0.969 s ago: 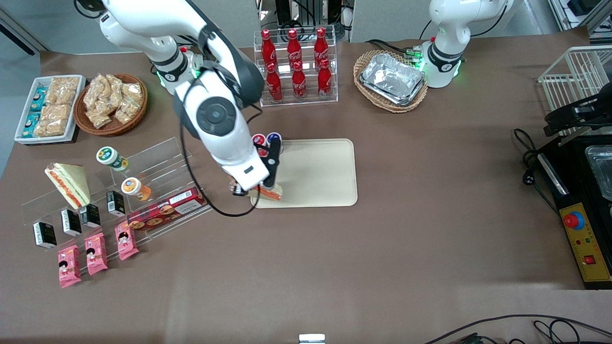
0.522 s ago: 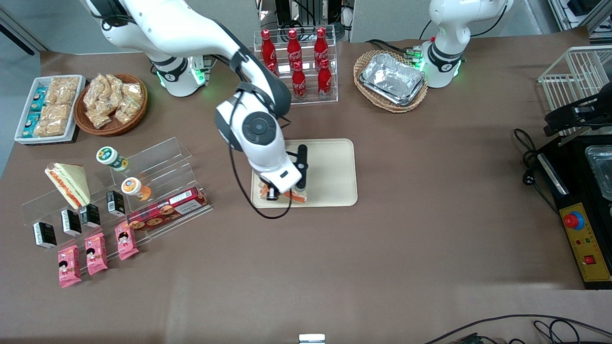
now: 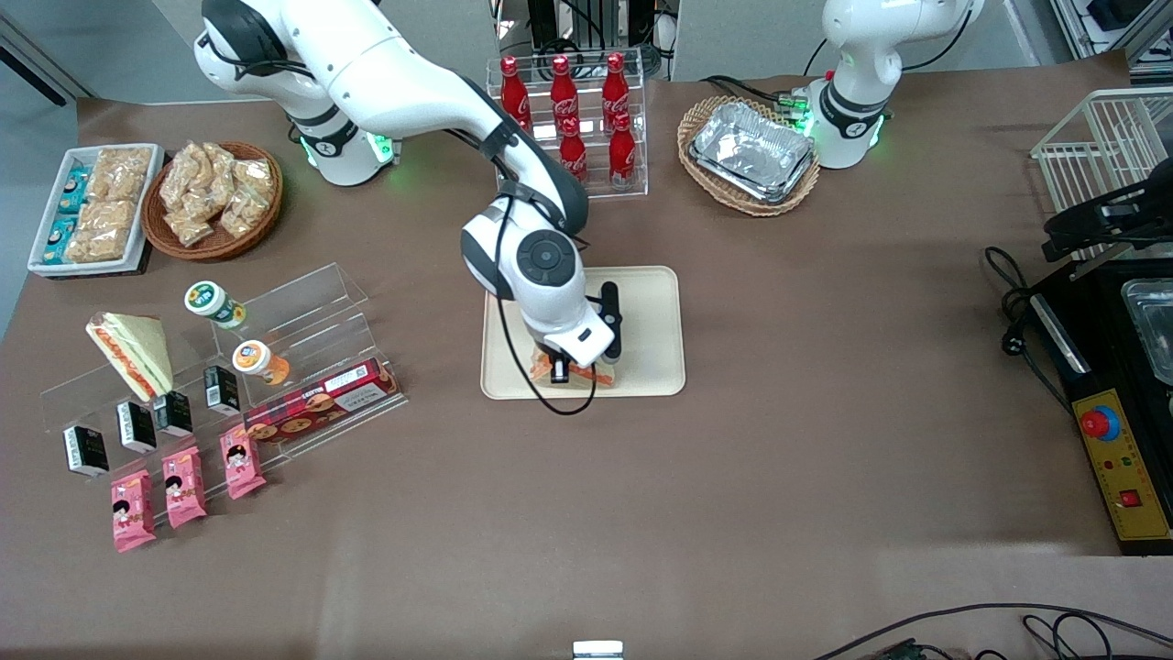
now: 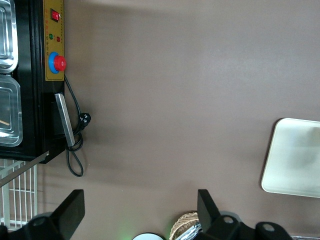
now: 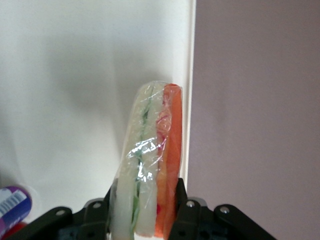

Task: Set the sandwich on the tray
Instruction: 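Lower the sandwich onto the tray and open the right gripper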

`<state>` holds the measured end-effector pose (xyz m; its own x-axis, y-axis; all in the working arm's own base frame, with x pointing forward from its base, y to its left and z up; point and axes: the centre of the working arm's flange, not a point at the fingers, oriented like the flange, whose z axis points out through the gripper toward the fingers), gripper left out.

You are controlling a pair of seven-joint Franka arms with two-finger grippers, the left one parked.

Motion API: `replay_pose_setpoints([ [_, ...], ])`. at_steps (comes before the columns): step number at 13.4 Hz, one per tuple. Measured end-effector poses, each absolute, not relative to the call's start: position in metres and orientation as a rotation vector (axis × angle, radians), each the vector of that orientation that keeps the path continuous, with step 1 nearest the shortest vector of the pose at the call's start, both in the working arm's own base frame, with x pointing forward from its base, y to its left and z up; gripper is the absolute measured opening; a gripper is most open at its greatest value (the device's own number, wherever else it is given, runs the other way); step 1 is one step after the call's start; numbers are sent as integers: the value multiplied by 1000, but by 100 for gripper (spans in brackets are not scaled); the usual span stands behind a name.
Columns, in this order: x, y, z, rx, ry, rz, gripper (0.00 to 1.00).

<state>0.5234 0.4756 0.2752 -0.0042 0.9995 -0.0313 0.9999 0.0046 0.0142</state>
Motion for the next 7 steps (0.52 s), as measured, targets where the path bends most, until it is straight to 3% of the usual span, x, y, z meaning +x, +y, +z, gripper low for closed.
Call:
replay_pose_setpoints([
  [7,511,484,247,2169,2227,-19,50],
])
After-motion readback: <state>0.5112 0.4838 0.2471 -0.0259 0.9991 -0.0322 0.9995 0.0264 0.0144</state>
